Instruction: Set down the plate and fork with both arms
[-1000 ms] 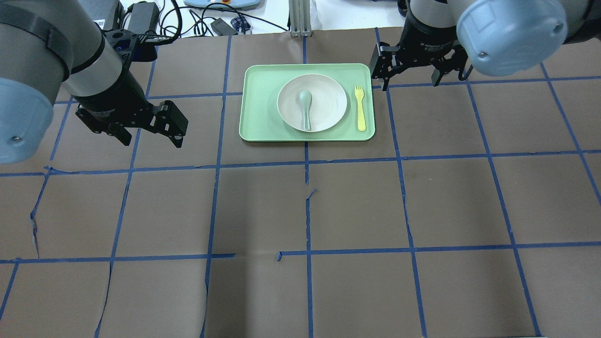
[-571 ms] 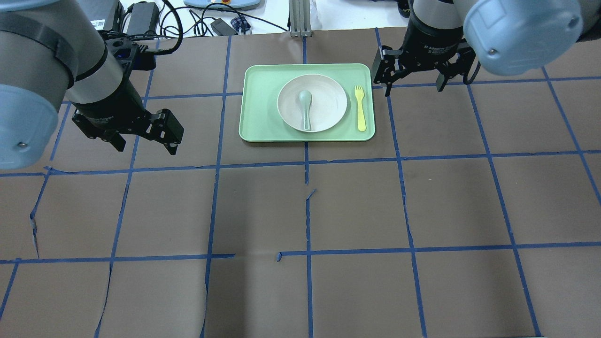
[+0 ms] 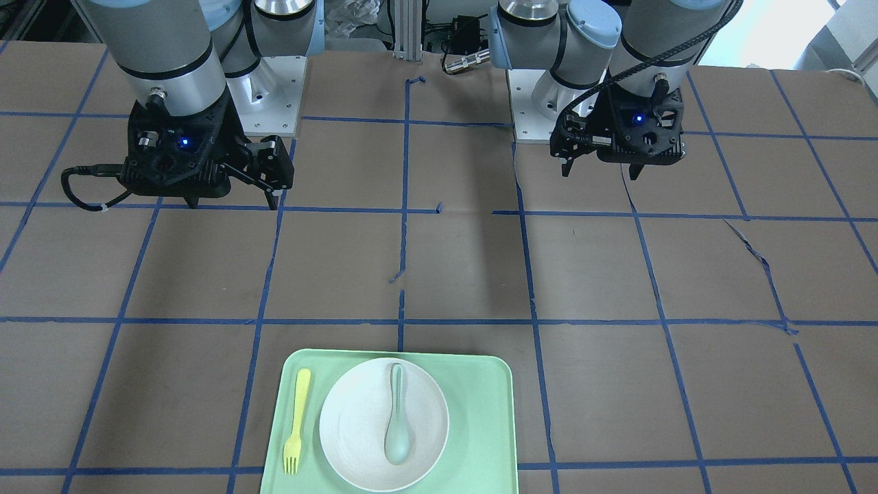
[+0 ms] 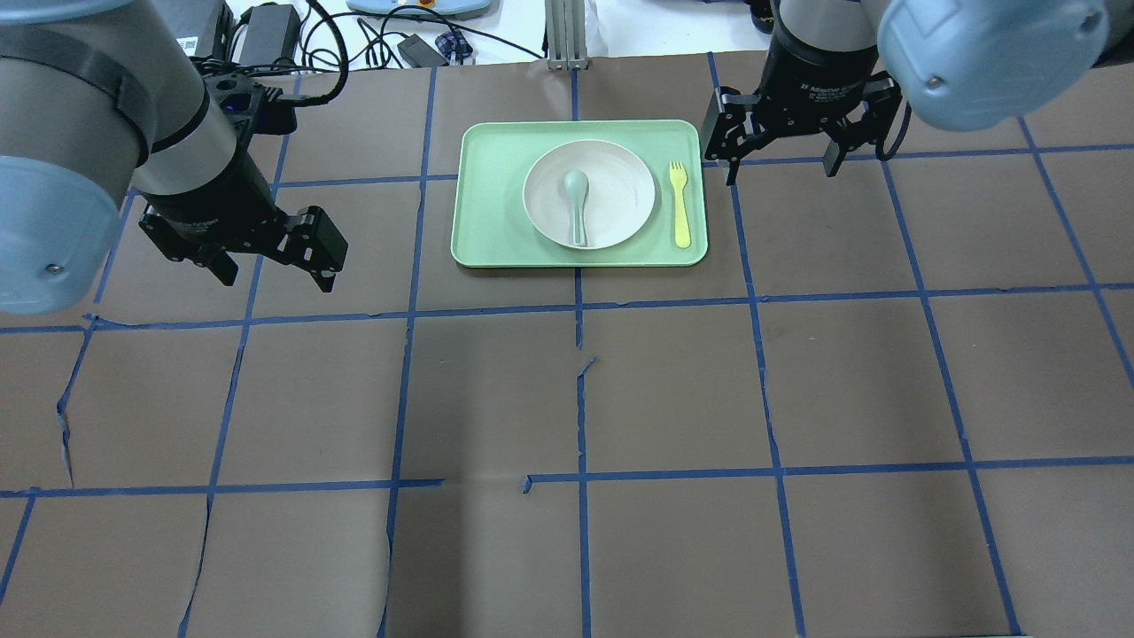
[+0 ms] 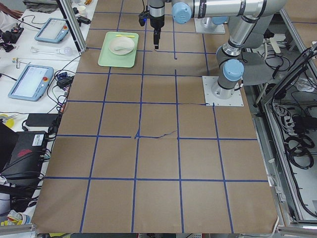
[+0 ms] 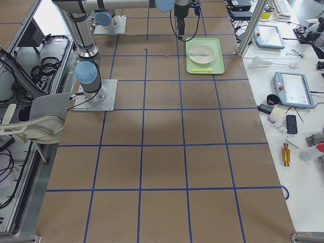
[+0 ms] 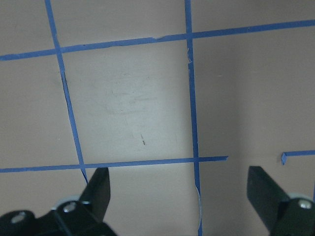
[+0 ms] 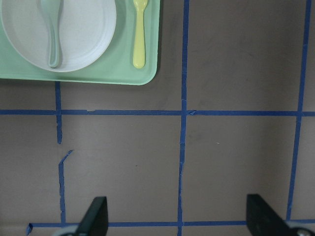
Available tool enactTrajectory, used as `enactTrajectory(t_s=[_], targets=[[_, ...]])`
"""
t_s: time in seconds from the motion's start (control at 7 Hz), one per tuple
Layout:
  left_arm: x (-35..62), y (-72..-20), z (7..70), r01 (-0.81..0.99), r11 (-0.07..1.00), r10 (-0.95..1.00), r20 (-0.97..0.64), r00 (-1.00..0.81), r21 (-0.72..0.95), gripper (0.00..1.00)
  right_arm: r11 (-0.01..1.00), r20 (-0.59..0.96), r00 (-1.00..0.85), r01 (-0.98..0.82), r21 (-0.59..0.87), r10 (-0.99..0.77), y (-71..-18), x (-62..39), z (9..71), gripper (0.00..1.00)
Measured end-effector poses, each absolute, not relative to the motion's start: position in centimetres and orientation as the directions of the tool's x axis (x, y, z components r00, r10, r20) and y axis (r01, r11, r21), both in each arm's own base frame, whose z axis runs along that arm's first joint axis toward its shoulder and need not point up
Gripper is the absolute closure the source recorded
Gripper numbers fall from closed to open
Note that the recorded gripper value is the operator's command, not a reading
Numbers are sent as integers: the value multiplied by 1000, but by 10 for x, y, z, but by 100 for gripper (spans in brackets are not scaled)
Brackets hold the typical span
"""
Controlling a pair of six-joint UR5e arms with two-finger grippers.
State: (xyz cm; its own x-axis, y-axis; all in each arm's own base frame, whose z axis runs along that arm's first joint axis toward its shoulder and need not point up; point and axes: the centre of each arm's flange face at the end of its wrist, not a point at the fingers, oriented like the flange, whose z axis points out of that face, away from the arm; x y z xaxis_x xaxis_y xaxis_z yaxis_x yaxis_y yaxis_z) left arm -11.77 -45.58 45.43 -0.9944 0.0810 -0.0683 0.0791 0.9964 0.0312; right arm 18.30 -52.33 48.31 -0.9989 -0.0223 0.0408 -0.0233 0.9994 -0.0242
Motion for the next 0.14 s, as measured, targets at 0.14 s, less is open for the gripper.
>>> enactTrajectory(t_s=[0.14], targets=[[-118,-456,454,81,996,83,-68,-994,31,0,999,40,-999,-23,-24,-22,-524,183,483,0]])
